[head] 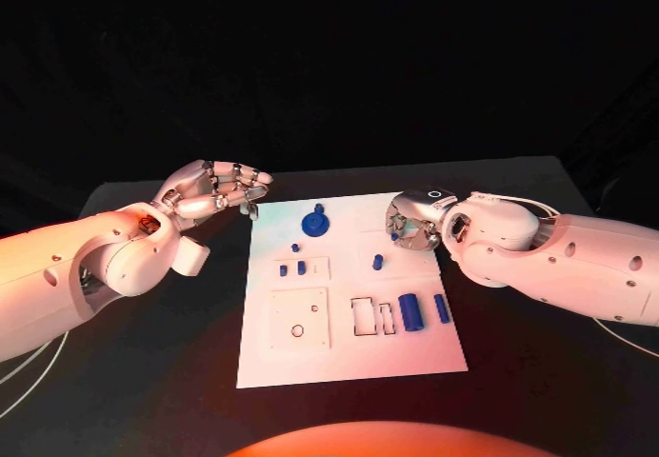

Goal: Assemble the parts on the task board

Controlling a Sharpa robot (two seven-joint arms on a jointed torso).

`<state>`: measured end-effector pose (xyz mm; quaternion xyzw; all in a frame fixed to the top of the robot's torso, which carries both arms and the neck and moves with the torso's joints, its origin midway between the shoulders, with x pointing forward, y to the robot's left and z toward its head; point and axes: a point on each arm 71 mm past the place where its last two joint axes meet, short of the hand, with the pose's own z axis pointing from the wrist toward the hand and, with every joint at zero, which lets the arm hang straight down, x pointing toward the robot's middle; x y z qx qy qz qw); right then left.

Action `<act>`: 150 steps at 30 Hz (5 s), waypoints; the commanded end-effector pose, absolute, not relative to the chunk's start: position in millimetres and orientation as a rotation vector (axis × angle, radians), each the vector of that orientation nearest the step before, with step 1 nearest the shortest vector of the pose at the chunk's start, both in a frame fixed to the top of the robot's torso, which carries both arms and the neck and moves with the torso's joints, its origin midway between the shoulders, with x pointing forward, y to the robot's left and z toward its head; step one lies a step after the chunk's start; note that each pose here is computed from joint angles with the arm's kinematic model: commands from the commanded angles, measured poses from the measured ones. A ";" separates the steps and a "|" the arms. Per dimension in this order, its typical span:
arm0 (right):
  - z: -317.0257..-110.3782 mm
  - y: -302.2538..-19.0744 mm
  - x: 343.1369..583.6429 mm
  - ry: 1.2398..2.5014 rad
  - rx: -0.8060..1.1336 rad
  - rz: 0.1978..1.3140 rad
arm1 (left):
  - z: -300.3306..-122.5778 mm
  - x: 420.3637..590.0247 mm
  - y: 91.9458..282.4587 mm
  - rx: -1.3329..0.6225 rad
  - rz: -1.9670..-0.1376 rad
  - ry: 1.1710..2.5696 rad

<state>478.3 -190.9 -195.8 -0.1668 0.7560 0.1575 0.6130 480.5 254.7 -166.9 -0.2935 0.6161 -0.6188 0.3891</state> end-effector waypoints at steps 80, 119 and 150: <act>-190.2 -102.2 393.1 1.513 -0.366 0.850 | -167.5 477.7 240.5 -0.729 -1.591 1.570; -245.6 -73.6 378.8 1.628 -0.423 0.868 | -168.0 476.1 227.3 -0.729 -1.619 1.589; -249.1 -75.6 378.6 1.654 -0.449 0.813 | -169.4 477.7 230.5 -0.737 -1.605 1.596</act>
